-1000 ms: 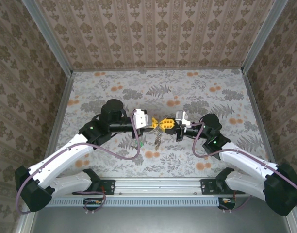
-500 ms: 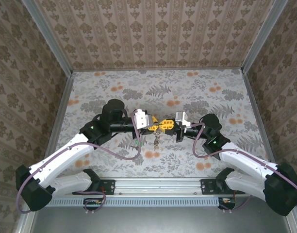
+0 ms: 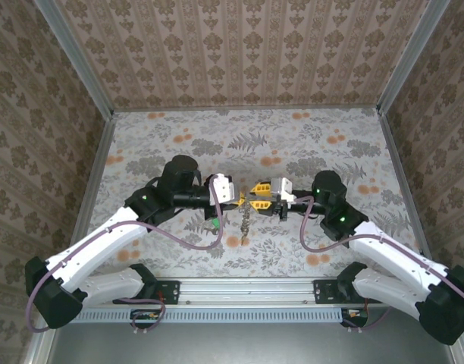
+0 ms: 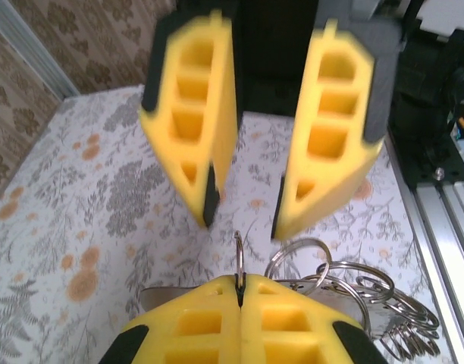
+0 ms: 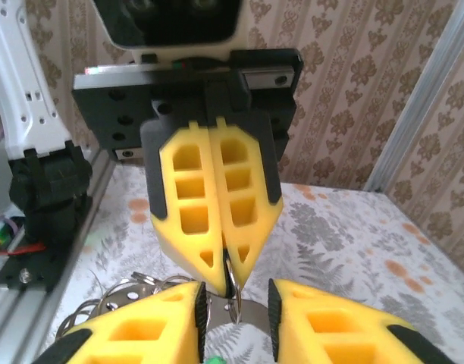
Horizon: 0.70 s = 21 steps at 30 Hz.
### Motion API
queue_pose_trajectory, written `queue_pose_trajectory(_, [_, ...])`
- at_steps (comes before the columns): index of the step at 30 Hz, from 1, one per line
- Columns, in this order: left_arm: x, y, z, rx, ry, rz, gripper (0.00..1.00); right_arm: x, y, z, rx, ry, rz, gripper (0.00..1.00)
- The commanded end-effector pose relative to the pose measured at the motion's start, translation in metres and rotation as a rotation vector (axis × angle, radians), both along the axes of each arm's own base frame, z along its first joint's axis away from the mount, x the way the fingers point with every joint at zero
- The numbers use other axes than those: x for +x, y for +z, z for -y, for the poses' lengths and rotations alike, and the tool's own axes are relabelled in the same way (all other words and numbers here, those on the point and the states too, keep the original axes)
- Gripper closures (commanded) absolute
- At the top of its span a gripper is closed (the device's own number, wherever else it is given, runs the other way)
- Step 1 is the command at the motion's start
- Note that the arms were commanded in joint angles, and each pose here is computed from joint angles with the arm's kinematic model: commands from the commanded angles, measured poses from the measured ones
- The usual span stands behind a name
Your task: Put the keys on the keyring
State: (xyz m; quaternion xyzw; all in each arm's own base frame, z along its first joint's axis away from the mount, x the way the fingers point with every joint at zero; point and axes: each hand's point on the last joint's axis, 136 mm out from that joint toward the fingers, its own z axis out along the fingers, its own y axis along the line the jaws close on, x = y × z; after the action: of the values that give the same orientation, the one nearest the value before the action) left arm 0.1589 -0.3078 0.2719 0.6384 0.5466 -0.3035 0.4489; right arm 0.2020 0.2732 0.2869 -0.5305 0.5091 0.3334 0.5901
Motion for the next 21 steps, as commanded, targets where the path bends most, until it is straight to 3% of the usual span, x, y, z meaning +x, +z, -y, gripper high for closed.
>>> queue_pose_trajectory(1, [0.006, 0.012, -0.008, 0.036, 0.029, 0.071, 1.0, -0.005, -0.024, 0.011, -0.217, -0.001, 0.045, 0.67])
queue_pose_trajectory(4, [0.006, 0.009, -0.011, 0.051, 0.04, 0.08, 1.0, -0.003, -0.029, 0.013, -0.306, 0.008, 0.046, 0.66])
queue_pose_trajectory(9, [0.004, 0.014, -0.009, 0.013, 0.032, 0.083, 1.0, 0.002, -0.028, 0.004, -0.309, 0.023, -0.009, 0.59])
queue_pose_trajectory(14, [0.002, 0.012, -0.006, 0.013, 0.009, 0.071, 1.0, 0.008, -0.027, -0.004, -0.303, 0.01, -0.047, 0.66])
queue_pose_trajectory(21, [-0.001, 0.005, -0.003, 0.035, -0.02, 0.037, 1.0, 0.014, -0.026, -0.008, -0.307, -0.009, -0.027, 0.65])
